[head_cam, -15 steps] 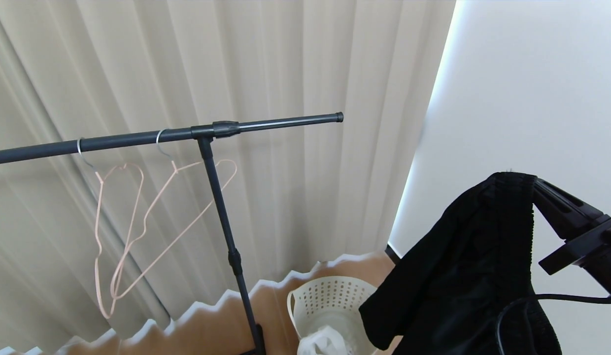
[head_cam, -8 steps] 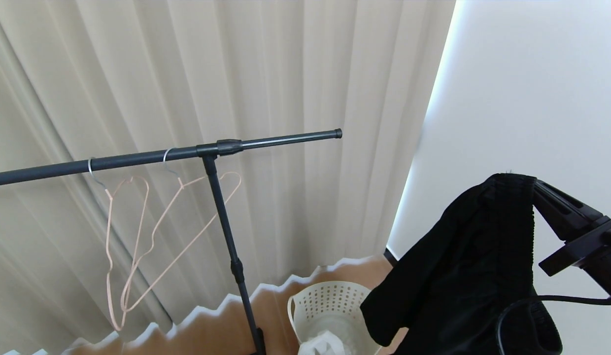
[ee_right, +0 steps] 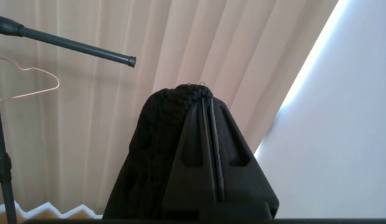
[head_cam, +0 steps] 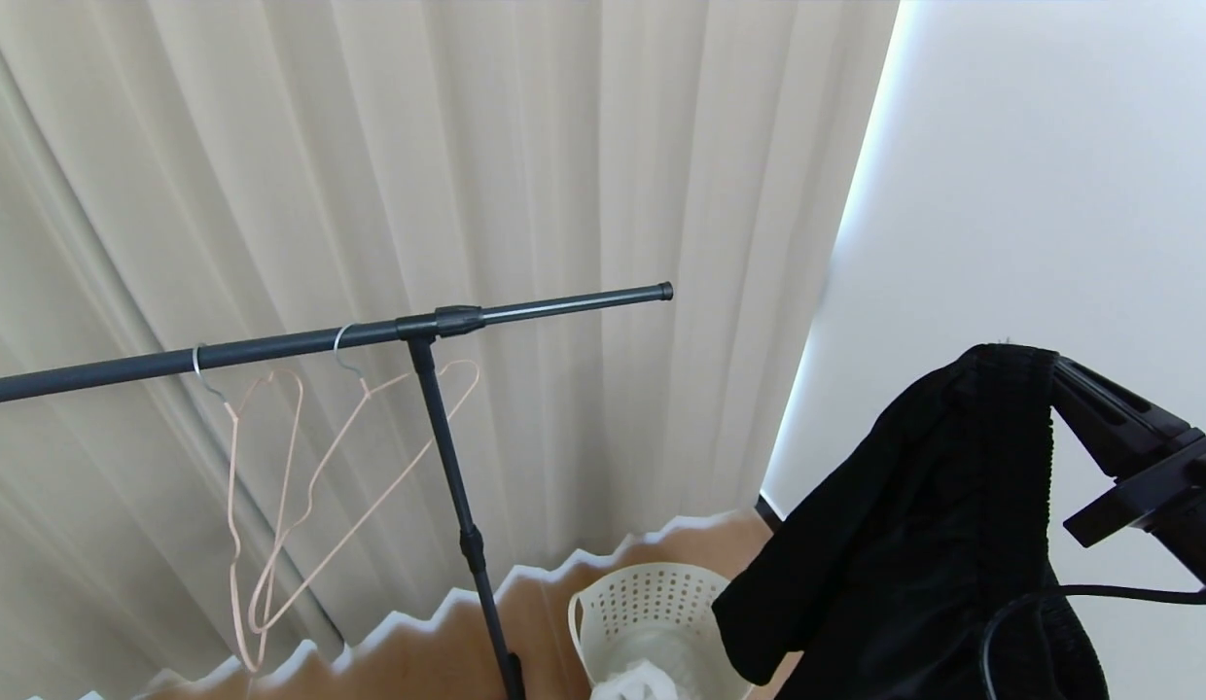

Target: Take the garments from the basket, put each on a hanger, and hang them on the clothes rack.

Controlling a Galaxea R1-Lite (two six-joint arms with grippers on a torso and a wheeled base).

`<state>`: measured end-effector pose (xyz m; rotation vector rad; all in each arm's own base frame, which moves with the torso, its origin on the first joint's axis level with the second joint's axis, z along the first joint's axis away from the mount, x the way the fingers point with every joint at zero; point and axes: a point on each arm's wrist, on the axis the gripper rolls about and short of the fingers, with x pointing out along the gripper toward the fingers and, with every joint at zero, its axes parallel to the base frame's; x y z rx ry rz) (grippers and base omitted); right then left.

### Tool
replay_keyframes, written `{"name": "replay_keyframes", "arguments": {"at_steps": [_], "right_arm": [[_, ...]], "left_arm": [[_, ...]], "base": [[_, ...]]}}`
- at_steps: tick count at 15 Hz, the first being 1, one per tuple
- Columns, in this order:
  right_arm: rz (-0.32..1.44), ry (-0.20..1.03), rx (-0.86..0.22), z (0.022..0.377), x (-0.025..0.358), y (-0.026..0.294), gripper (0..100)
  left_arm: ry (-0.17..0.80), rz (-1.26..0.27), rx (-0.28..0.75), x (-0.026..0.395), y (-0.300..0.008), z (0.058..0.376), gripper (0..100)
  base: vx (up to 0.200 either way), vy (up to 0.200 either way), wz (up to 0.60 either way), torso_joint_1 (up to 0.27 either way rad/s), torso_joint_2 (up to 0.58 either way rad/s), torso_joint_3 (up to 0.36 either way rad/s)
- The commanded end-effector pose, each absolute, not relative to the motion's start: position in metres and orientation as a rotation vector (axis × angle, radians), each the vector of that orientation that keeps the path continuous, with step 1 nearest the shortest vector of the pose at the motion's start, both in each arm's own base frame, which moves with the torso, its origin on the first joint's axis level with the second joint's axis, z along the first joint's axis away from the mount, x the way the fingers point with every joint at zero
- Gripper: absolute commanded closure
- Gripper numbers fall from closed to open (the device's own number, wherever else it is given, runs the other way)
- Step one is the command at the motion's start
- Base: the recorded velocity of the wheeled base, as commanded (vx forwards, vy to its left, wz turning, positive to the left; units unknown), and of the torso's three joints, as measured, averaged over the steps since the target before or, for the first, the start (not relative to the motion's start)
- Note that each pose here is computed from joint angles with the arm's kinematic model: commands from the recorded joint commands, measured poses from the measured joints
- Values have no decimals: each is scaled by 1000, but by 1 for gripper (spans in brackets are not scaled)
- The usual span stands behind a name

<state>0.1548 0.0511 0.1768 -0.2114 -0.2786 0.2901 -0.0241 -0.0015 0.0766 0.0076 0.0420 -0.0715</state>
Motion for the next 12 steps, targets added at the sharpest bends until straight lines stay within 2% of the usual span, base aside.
{"name": "replay_keyframes", "arguments": {"at_steps": [1, 3, 9, 12], "right_arm": [[289, -277, -217, 176, 155, 51, 100], [290, -274, -217, 176, 155, 51, 100], [296, -283, -217, 177, 154, 51, 100], [294, -287, -216, 177, 155, 51, 100]], "left_arm": [[44, -69, 8, -24, -1, 77, 0], [44, -65, 8, -24, -1, 77, 0], [44, -69, 9, -24, -1, 76, 0], [44, -71, 9, -24, -1, 77, 0]], "base": [[0, 0, 0, 80, -232, -71], [0, 0, 0, 0, 0, 0], [0, 0, 600, 6, -1, -2], [0, 0, 0, 0, 0, 0]]}}
